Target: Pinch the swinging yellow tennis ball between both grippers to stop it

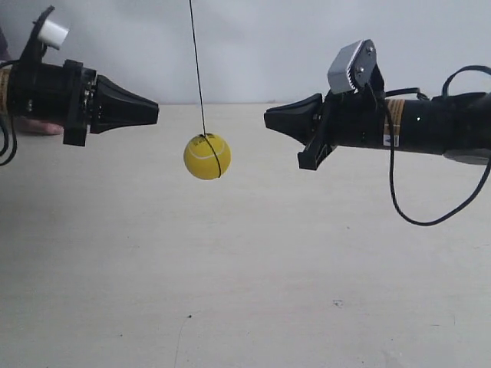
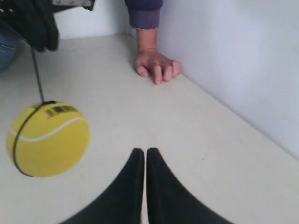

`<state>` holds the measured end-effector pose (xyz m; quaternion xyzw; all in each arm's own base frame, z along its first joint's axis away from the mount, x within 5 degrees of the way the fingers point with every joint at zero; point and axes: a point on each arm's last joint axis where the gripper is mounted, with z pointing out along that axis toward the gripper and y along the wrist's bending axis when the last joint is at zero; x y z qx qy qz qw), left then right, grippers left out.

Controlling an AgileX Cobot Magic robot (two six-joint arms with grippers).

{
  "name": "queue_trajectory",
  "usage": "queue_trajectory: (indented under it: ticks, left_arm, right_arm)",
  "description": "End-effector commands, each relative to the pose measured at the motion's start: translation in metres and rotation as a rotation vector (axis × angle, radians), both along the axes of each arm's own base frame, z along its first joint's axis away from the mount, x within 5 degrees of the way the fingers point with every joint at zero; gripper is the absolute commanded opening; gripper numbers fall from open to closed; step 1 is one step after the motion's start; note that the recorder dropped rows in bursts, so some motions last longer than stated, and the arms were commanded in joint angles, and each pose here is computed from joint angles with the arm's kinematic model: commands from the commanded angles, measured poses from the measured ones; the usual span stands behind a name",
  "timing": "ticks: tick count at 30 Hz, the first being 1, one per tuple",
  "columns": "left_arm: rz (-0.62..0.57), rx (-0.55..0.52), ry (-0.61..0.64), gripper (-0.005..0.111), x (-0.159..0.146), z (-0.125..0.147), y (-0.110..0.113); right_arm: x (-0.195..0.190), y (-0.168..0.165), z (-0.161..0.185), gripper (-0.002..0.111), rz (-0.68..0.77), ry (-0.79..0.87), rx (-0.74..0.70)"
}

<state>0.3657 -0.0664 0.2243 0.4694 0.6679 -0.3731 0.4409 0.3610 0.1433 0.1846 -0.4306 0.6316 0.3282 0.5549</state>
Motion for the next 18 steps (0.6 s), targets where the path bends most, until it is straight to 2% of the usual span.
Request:
queue_trajectory:
  ticks: [1, 8, 12, 16, 18]
  left_arm:
    - [0.040, 0.021, -0.054, 0.005, -0.011, 0.023, 0.001]
    - [0.219, 0.095, -0.140, 0.005, -0.031, 0.058, 0.008]
    - [0.345, 0.114, -0.208, 0.005, -0.049, 0.089, 0.013]
    - [0.461, 0.095, -0.312, 0.005, -0.077, 0.131, 0.018]
    - [0.515, 0.055, -0.391, 0.005, -0.104, 0.164, 0.018]
  right_arm:
    - [0.004, -0.010, 0.022, 0.000, -0.133, -0.052, -0.114]
    - [-0.005, -0.018, 0.063, 0.000, -0.207, -0.127, -0.149]
    - [-0.014, -0.027, 0.093, 0.000, -0.301, -0.166, -0.177]
    - [-0.027, -0.039, 0.128, 0.000, -0.417, -0.211, -0.189]
    - [-0.041, -0.048, 0.155, 0.000, -0.506, -0.246, -0.182]
